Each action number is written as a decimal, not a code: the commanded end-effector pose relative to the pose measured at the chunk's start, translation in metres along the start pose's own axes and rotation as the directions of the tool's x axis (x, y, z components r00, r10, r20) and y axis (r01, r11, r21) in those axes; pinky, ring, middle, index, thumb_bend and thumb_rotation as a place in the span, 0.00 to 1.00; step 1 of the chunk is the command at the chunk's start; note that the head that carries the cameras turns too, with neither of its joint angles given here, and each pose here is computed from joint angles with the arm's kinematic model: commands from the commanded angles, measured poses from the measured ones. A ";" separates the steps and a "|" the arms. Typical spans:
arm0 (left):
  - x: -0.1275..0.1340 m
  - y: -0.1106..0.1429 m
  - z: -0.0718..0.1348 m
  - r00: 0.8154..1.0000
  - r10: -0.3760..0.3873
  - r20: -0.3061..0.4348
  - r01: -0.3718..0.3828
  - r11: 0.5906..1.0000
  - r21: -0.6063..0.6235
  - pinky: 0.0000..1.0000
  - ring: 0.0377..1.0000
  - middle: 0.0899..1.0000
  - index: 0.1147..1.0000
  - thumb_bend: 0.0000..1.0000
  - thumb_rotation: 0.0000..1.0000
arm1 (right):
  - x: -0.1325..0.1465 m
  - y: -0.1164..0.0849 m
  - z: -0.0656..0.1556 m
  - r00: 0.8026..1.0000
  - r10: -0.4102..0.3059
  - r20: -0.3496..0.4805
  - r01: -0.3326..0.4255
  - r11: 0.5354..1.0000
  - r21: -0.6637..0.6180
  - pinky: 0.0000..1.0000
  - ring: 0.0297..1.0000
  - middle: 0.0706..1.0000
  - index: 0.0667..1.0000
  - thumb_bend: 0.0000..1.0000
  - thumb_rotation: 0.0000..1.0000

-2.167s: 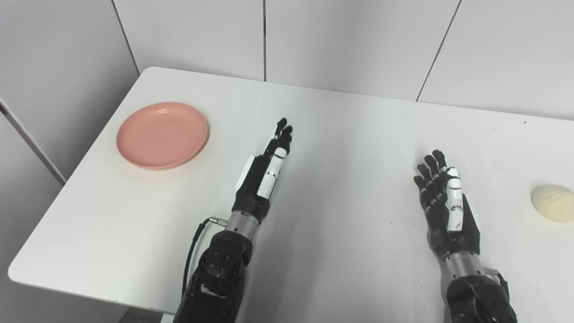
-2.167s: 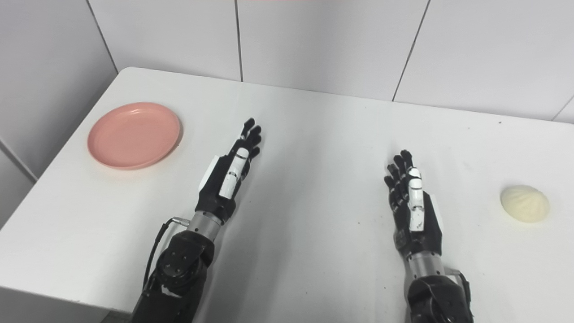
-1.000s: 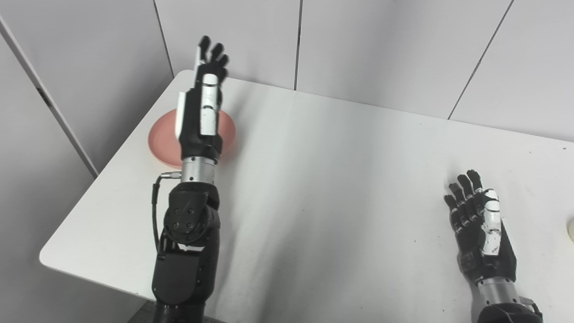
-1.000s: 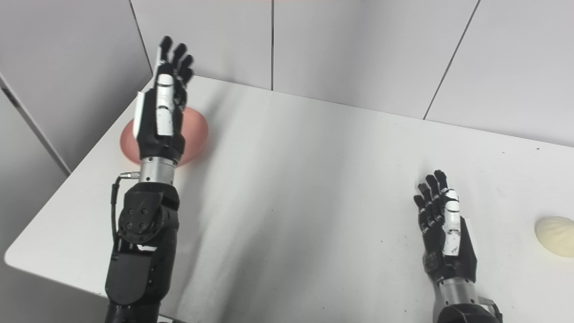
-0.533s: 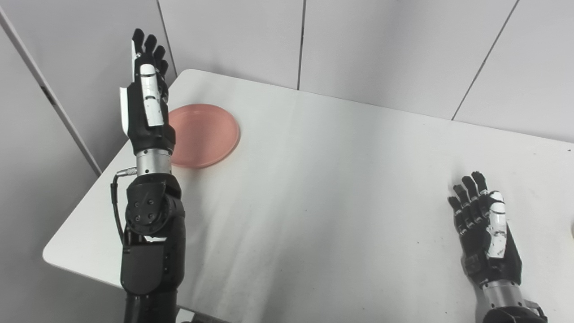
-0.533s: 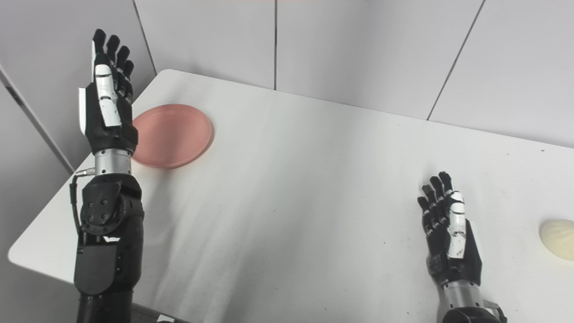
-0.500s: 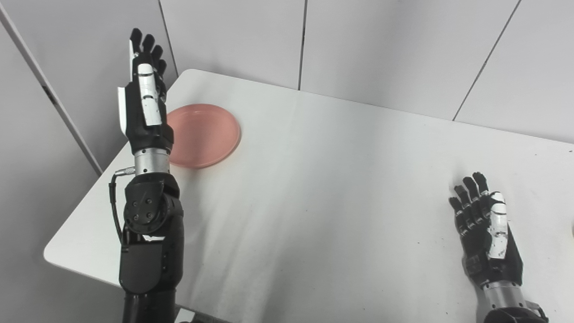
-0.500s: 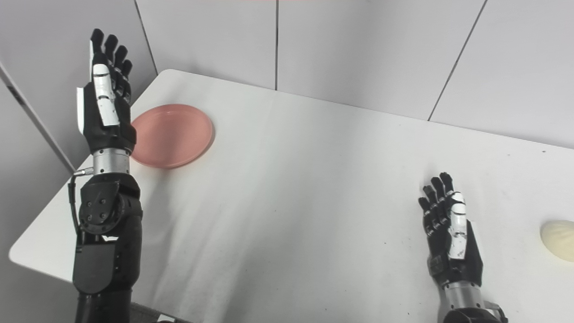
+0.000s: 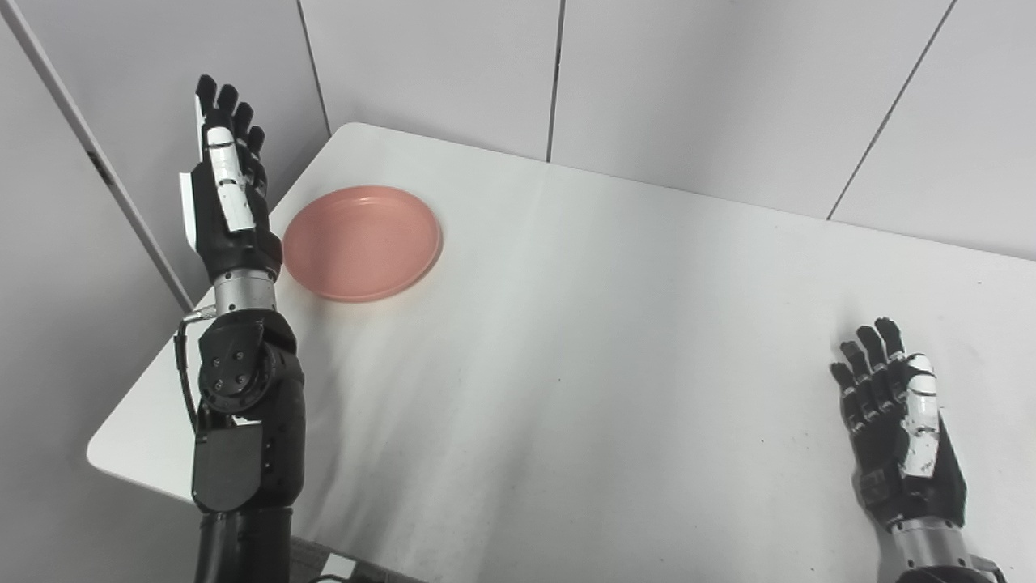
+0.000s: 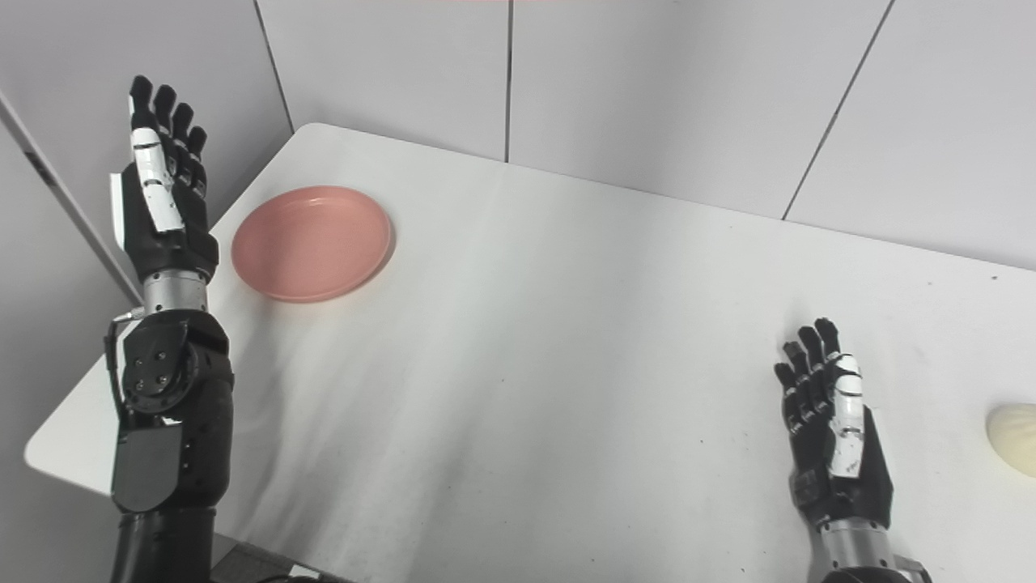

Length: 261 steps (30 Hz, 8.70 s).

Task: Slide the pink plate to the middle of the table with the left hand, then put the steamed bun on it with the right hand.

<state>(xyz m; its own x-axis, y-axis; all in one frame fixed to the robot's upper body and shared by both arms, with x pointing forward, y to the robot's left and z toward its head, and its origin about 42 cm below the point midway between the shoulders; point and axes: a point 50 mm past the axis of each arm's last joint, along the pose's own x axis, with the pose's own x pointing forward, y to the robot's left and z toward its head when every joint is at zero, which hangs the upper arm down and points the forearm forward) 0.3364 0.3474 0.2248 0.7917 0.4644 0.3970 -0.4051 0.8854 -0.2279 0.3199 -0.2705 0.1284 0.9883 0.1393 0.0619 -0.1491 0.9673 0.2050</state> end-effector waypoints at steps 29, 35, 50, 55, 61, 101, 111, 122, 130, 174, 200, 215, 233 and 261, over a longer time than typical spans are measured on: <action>0.026 0.039 -0.030 0.997 0.073 -0.025 -0.074 0.997 -0.037 1.00 1.00 1.00 1.00 0.48 1.00 | -0.008 -0.006 -0.005 0.999 -0.018 -0.048 0.018 1.000 -0.004 1.00 1.00 1.00 1.00 0.08 1.00; 0.027 0.040 -0.035 0.995 0.082 -0.050 -0.084 0.996 -0.040 1.00 1.00 1.00 1.00 0.48 1.00 | -0.008 -0.005 -0.005 0.999 -0.017 -0.046 0.017 1.000 0.003 1.00 1.00 1.00 1.00 0.08 1.00; 0.024 0.044 -0.057 0.984 0.110 -0.141 -0.114 0.993 -0.021 1.00 1.00 1.00 1.00 0.42 1.00 | -0.008 -0.004 -0.004 0.999 -0.027 -0.044 0.027 1.000 -0.001 1.00 1.00 1.00 1.00 0.08 1.00; 0.021 0.043 -0.063 0.978 0.118 -0.169 -0.122 0.993 -0.010 1.00 1.00 1.00 1.00 0.42 1.00 | -0.008 -0.004 -0.005 0.999 -0.021 -0.041 0.021 1.000 0.001 1.00 1.00 1.00 1.00 0.08 1.00; 0.020 0.045 -0.073 0.969 0.129 -0.209 -0.133 0.991 -0.007 1.00 1.00 1.00 1.00 0.42 1.00 | -0.008 -0.003 -0.004 0.999 -0.027 -0.042 0.027 1.000 0.006 1.00 1.00 1.00 1.00 0.08 1.00; -0.010 -0.032 -0.139 0.864 -0.170 -0.474 0.180 0.983 -0.025 0.97 0.95 0.94 0.95 0.42 1.00 | -0.009 0.005 -0.010 0.999 -0.019 -0.037 0.019 1.000 -0.004 1.00 1.00 1.00 1.00 0.10 1.00; -0.027 -0.063 -0.137 0.809 -0.331 -0.486 0.345 0.937 -0.063 0.97 0.94 0.93 0.94 0.46 1.00 | -0.010 0.015 -0.017 0.998 -0.036 -0.050 0.034 0.999 -0.031 1.00 1.00 1.00 1.00 0.13 1.00; -0.049 -0.093 -0.129 0.727 -0.489 -0.483 0.494 0.860 -0.126 0.97 0.94 0.93 0.94 0.45 1.00 | -0.009 0.028 -0.025 0.996 -0.064 -0.059 0.061 0.997 -0.050 1.00 1.00 1.00 1.00 0.17 1.00; -0.069 -0.113 -0.121 0.654 -0.582 -0.483 0.554 0.804 -0.218 0.96 0.94 0.93 0.95 0.42 1.00 | -0.009 0.038 -0.032 0.996 -0.069 -0.063 0.065 0.996 -0.055 1.00 1.00 1.00 1.00 0.18 1.00; -0.131 -0.151 -0.099 0.556 -0.695 -0.456 0.590 0.716 -0.372 1.00 0.99 0.98 1.00 0.38 1.00 | 0.002 0.049 -0.026 0.995 -0.096 0.028 0.099 0.990 -0.101 1.00 1.00 1.00 1.00 0.22 1.00; -0.126 -0.114 -0.121 0.611 -0.641 -0.464 0.574 0.763 -0.299 0.98 0.97 0.97 0.99 0.40 1.00 | 0.040 0.006 0.111 0.885 -0.072 0.459 0.335 0.783 -0.524 0.87 0.91 0.97 1.00 0.62 0.93; -0.128 -0.100 -0.128 0.569 -0.660 -0.491 0.590 0.743 -0.315 0.99 0.98 0.98 0.99 0.38 1.00 | 0.005 -0.036 0.187 0.823 -0.077 0.563 0.553 0.332 -0.764 0.68 0.79 0.89 0.93 0.77 0.70; -0.121 -0.088 -0.132 0.559 -0.664 -0.497 0.583 0.740 -0.334 0.99 0.98 0.97 0.99 0.40 1.00 | -0.005 -0.120 0.207 0.930 -0.279 0.239 0.262 0.045 -0.964 0.81 0.93 0.93 0.90 0.90 0.48; -0.116 -0.081 -0.128 0.548 -0.667 -0.506 0.579 0.738 -0.347 1.00 0.98 0.97 0.99 0.39 1.00 | 0.031 -0.154 0.180 0.874 -0.484 -0.054 -0.041 0.037 -0.998 0.75 0.92 0.93 0.89 0.92 0.47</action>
<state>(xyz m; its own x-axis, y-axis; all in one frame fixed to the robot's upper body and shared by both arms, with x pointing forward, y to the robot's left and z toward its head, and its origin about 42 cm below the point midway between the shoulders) 0.3533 0.2058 0.1144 0.9291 -0.3648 0.0607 0.3689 0.9036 -0.2176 0.3614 -0.4446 0.2457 0.9348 -0.3107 -0.1724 -0.0801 0.2886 -0.9541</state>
